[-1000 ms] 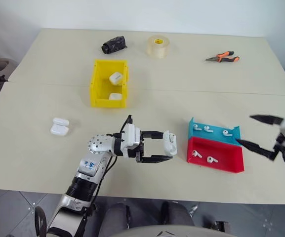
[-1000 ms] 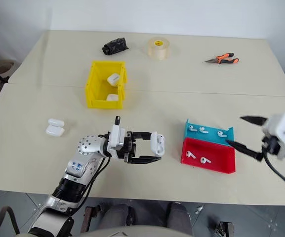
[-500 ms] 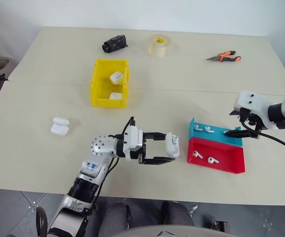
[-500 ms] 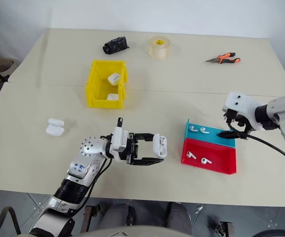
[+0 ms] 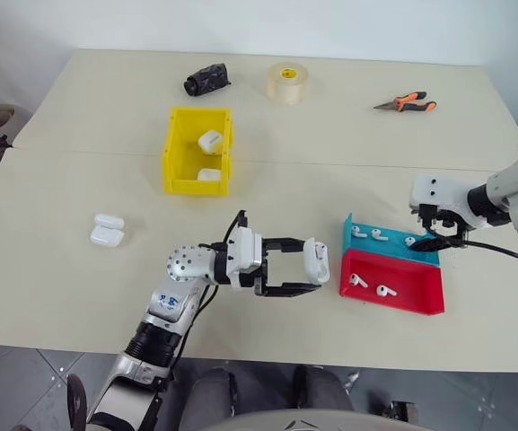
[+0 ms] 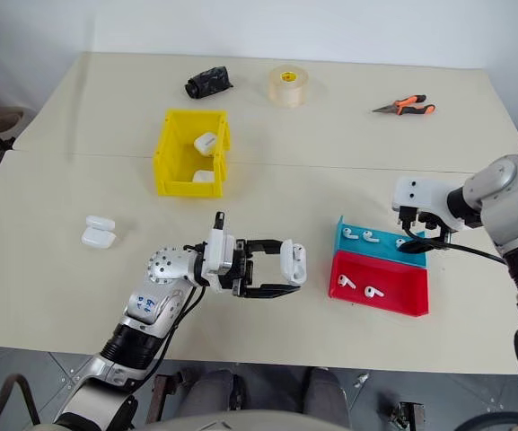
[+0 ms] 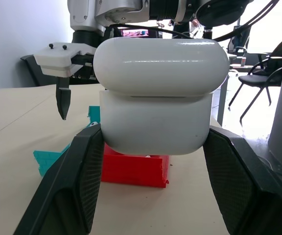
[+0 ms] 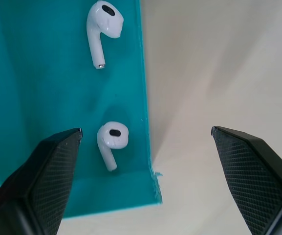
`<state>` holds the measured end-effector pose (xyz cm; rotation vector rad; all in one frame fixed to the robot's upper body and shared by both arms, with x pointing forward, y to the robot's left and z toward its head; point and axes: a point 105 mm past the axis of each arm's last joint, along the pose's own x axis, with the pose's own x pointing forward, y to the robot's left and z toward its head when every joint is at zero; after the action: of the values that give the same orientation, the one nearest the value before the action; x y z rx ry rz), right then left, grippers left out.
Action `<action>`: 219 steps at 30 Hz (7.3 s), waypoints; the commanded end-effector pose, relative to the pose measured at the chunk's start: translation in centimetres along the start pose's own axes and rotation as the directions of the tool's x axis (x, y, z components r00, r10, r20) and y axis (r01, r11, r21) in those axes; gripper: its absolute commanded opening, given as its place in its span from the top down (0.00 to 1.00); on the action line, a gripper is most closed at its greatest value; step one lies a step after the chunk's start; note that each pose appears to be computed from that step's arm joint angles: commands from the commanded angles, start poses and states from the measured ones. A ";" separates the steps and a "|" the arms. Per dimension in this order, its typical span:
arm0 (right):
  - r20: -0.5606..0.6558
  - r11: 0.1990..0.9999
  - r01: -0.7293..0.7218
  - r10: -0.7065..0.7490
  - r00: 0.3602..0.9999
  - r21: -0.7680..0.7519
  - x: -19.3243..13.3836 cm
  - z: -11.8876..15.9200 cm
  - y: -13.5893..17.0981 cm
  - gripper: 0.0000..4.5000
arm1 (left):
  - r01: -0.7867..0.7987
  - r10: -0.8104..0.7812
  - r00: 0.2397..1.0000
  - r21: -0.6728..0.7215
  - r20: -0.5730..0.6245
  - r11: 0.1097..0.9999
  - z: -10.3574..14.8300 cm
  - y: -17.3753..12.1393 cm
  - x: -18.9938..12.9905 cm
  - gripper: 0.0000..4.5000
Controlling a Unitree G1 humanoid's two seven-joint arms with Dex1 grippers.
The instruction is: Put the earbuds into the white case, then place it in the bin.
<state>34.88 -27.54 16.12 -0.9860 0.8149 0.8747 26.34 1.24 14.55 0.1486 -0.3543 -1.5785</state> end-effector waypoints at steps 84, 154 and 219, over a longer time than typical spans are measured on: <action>0.890 0.934 -0.338 0.057 0.452 0.112 -5.6 9.8 9.1 0.86 | -0.039 0.039 0.999 0.012 0.001 0.999 1.1 1.2 -1.1 0.40; 0.964 0.774 -0.575 -0.220 0.152 0.267 -2.5 12.1 12.8 0.06 | 0.017 -0.016 0.995 -0.013 0.096 1.000 3.5 2.4 0.8 0.40; 0.915 0.941 0.078 -0.339 0.218 0.330 -3.9 8.5 9.3 0.01 | -0.676 0.670 0.731 -0.001 -0.131 0.737 3.0 2.2 -12.6 0.40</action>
<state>26.53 -17.39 17.66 -0.1172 -0.2706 0.9650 27.92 13.20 14.57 0.1098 -0.1512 -0.9328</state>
